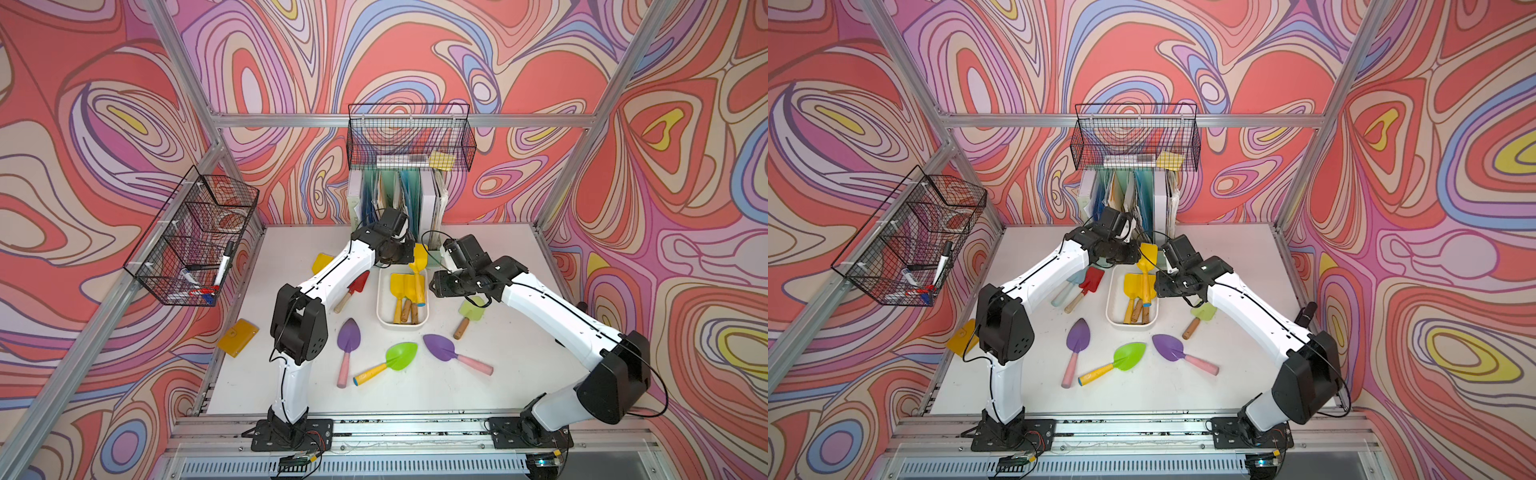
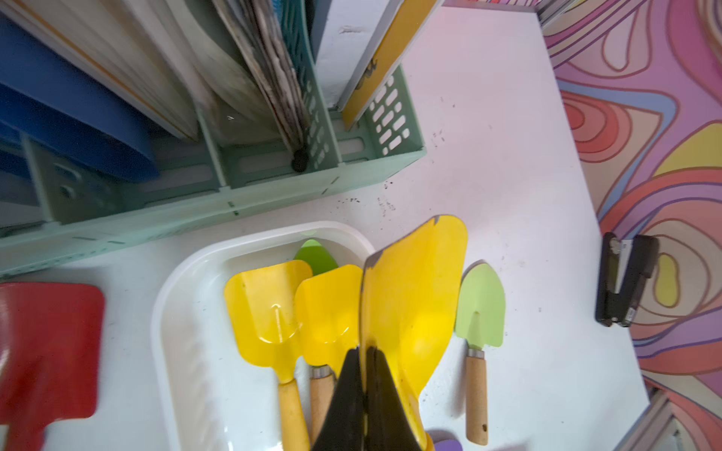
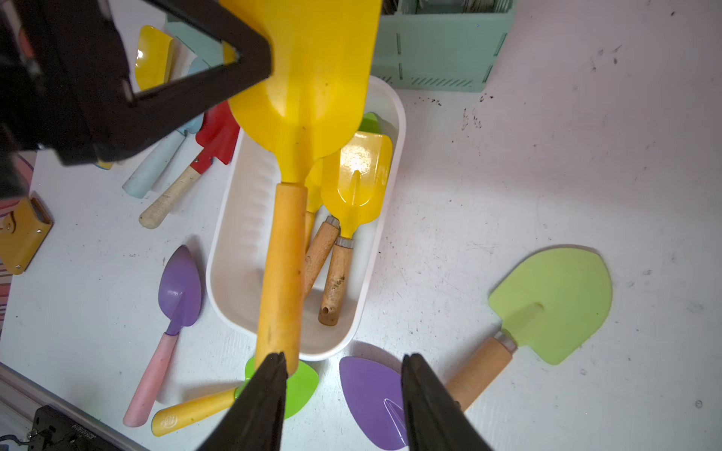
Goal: Put the shovel into the storage box
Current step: Place the shovel in the storage box.
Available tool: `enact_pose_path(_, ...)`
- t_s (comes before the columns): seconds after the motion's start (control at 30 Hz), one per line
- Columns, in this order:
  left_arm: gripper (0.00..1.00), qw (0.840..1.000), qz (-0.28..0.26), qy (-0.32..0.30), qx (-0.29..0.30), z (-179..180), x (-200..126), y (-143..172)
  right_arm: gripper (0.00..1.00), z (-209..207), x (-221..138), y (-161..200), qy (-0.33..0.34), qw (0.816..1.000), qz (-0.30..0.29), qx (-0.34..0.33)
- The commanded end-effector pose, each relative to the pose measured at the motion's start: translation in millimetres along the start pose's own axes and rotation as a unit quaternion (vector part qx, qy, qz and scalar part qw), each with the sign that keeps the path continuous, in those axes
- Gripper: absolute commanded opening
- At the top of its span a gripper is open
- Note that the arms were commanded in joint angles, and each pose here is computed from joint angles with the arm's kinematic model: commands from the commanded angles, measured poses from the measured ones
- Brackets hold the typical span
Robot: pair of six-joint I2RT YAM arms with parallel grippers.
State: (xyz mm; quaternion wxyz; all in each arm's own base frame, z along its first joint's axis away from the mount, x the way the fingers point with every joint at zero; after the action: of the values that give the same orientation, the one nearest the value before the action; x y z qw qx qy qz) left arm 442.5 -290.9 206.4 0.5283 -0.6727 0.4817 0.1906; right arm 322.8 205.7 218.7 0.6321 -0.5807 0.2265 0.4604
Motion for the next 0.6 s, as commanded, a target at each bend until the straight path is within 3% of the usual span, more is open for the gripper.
enact_pose_path(0.0,0.01,0.996,0.031,-0.063,0.046,26.8,-14.3,10.3,0.49,-5.4,-2.0,8.5,0.015,1.0,0.005,-0.009)
enact_pose_path(0.57,0.0,0.988,0.026,-0.128,0.081,64.8,17.6,20.8,0.48,-9.4,3.6,14.9,0.022,1.0,0.011,-0.012)
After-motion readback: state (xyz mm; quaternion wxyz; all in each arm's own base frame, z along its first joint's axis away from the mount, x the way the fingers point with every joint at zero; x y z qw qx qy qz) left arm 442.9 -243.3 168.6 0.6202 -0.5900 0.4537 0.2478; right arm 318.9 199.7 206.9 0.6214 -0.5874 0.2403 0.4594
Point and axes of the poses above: each gripper's point midway between its finger pads, its own x axis out along the fingers, its own z axis along the line the jaws close on, y = z × x, the point moved 2 cm from there along -x, back along the fingers, and after that the axes turned 2 degrees about -x, right-handed, at the moved point
